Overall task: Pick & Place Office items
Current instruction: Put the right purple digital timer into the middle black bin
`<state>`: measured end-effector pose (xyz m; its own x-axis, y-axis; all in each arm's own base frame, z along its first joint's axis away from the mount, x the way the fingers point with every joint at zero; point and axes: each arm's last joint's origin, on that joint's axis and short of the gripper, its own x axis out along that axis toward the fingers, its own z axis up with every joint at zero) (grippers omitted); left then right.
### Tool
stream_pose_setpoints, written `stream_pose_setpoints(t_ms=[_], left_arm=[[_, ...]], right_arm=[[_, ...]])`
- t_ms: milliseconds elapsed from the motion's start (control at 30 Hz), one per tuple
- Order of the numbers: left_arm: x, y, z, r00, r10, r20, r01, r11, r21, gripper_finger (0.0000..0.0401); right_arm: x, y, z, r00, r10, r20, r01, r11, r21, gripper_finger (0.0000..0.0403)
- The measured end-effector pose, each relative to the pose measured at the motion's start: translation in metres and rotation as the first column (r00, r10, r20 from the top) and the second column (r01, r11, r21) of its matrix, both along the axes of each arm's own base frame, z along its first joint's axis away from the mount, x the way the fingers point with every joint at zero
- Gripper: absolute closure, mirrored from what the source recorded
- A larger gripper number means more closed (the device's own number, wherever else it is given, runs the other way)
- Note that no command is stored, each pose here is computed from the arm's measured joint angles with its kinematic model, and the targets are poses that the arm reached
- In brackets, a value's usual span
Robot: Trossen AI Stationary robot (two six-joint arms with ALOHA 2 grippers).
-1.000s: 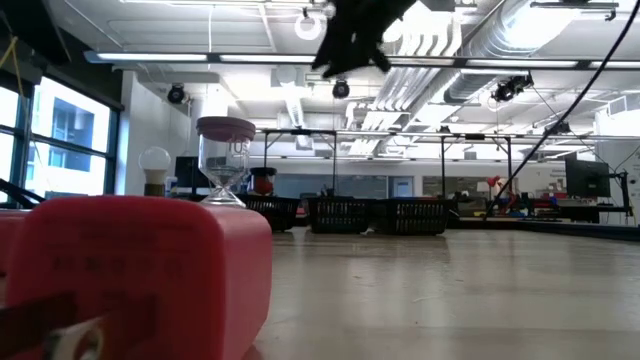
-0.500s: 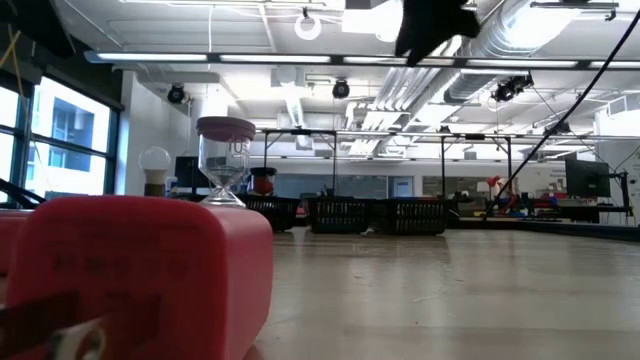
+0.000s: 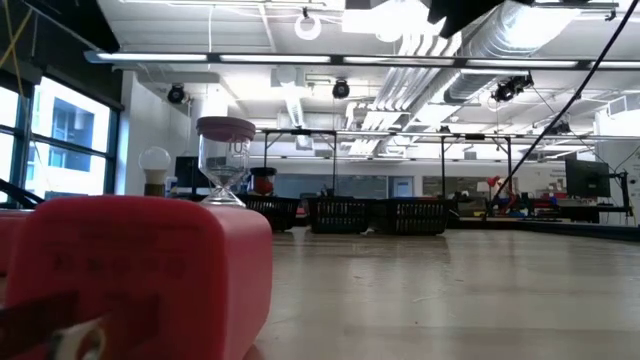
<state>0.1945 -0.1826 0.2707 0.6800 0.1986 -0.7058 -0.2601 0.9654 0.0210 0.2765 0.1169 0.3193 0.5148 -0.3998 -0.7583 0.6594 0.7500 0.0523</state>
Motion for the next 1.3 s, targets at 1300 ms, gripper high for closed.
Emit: stream_pose_setpoints(t_ms=[1300], left_arm=[[-0.015, -0.063, -0.089, 0.913, 0.337, -0.231, -0.384, 0.901, -0.201, 0.0080]], right_arm=[[-0.012, 0.053, -0.018, 0.994, 0.094, 0.061, -0.072, 0.949, -0.306, 0.0272]])
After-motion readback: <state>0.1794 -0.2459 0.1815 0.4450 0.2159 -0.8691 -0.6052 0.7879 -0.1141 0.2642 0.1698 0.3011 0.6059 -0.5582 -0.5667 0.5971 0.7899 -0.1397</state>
